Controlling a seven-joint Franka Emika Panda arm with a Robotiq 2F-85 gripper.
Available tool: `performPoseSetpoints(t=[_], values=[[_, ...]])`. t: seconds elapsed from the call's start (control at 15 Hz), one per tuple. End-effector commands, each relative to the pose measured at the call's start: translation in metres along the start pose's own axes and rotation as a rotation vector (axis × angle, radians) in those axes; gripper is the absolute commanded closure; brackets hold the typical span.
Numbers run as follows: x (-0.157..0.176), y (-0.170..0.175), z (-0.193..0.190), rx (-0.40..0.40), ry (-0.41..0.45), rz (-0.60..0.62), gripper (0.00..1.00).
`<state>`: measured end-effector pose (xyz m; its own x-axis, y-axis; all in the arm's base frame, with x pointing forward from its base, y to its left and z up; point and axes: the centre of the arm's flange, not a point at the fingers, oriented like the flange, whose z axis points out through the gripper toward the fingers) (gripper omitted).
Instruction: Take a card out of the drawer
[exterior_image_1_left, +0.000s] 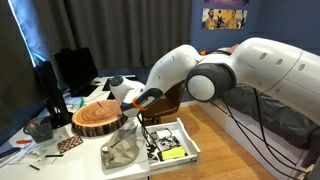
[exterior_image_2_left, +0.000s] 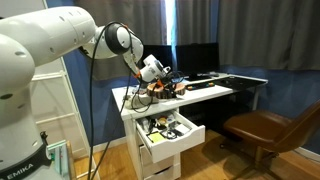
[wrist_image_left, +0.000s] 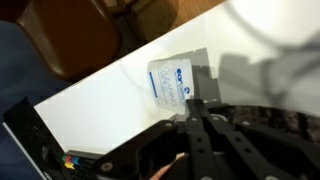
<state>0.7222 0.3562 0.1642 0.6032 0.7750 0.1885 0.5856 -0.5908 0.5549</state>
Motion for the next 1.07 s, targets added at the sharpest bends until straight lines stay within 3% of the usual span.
performPoseSetpoints(t=[0.0,0.33,0.67,1.0], values=[[0.020,0.006,0.011,0.011,0.040,-0.056,0.69],[0.031,0.023,-0.020,0.006,0.093,-0.045,0.36],[0.035,0.037,-0.084,0.099,0.040,0.137,0.02],[0.033,0.039,-0.157,0.234,0.053,0.364,0.00]])
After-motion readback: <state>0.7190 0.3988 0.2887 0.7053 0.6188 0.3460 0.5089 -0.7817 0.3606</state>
